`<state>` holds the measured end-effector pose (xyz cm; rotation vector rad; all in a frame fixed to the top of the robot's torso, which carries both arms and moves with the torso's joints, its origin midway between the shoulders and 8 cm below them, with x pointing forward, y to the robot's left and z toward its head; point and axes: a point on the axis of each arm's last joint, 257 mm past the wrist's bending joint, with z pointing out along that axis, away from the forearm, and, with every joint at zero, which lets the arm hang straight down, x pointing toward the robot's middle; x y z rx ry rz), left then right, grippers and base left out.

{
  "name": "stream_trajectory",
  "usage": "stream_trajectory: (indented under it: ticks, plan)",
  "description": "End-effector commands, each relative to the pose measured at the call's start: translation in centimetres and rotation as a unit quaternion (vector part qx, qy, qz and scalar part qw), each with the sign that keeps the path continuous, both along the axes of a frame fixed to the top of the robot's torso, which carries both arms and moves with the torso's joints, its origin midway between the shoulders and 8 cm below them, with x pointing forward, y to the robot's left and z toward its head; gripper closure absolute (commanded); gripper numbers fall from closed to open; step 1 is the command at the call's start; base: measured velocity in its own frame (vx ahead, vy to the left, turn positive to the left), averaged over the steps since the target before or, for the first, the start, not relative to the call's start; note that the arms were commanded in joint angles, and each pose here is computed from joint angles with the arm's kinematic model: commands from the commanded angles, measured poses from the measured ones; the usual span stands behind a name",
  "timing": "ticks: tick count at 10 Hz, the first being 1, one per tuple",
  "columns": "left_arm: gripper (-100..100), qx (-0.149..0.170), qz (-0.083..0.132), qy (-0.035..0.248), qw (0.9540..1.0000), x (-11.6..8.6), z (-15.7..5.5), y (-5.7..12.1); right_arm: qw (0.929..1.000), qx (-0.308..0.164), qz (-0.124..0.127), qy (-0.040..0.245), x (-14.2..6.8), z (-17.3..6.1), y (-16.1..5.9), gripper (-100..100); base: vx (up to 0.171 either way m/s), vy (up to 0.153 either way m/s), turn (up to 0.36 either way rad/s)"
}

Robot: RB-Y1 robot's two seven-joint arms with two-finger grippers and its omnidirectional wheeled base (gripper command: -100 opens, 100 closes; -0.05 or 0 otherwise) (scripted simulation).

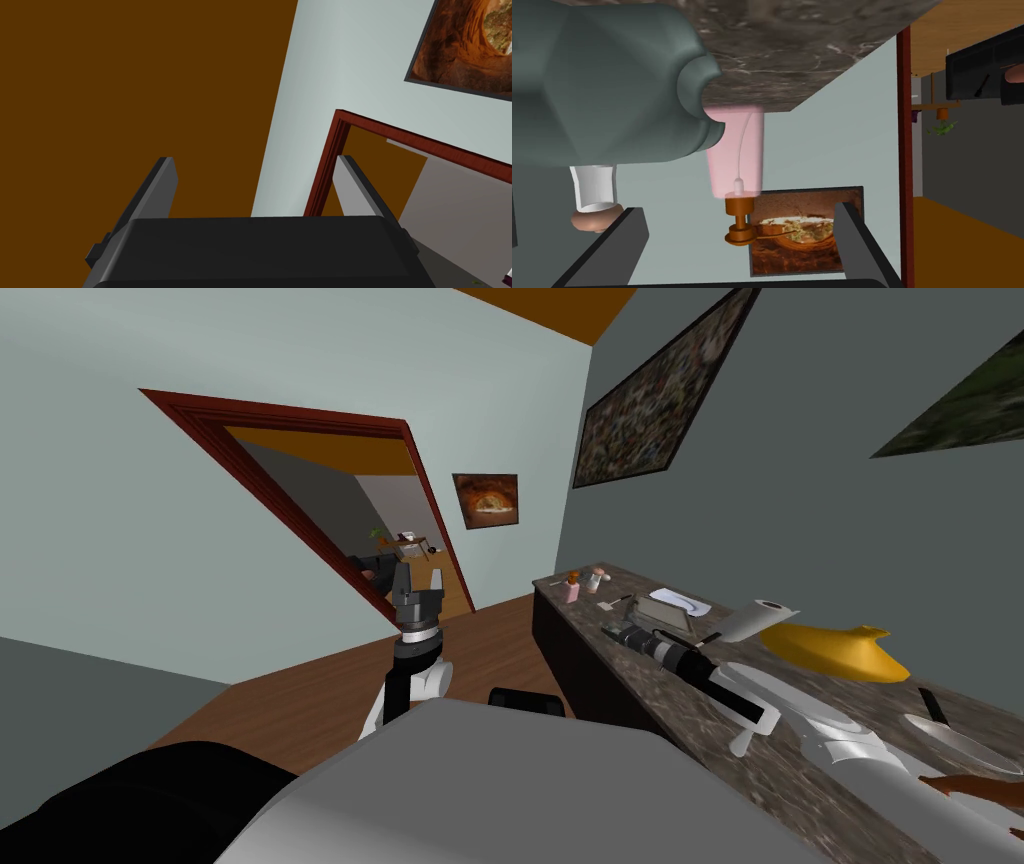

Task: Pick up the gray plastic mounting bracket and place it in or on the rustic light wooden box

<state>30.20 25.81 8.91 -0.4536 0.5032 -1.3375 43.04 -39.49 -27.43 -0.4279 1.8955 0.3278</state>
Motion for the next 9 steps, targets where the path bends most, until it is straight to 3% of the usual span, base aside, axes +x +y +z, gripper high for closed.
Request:
stream_trajectory:
  ticks: [1, 4, 6, 7, 8, 9]
  plan:
    - [0, 0.0, 0.0, 0.0, 1.0, 0.0, 0.0, 0.0, 0.9989, -0.044, -0.001, 0.019, -1.2, -1.4, -2.7, -100, 0.021, 0.022, 0.105]
    - [0, 0.0, 0.0, 0.0, 1.0, 0.0, 0.0, 0.0, 0.9919, -0.115, 0.003, 0.054, -3.6, -3.8, -6.9, -100, 0.009, 0.027, 0.08]
    - [0, 0.0, 0.0, 0.0, 1.0, 0.0, 0.0, 0.0, 0.9927, -0.109, 0.001, 0.052, -3.5, -3.6, -6.6, -100, 0.002, 0.019, 0.016]
    - [0, 0.0, 0.0, 0.0, 1.0, 0.0, 0.0, 0.0, 0.9925, -0.111, 0.002, 0.052, -3.6, -3.6, -6.6, 0, 0.0, 0.0, 0.0]
    - [0, 0.0, 0.0, 0.0, 1.0, 0.0, 0.0, 0.0, 0.9925, -0.109, -0.005, 0.054, -3.7, -4.7, -6.5, -100, 0.06, 0.006, 0.095]
    - [0, 0.0, 0.0, 0.0, 1.0, 0.0, 0.0, 0.0, 0.9926, -0.109, -0.002, 0.053, -3.7, -4.2, -6.5, -100, 0.039, 0.002, 0.027]
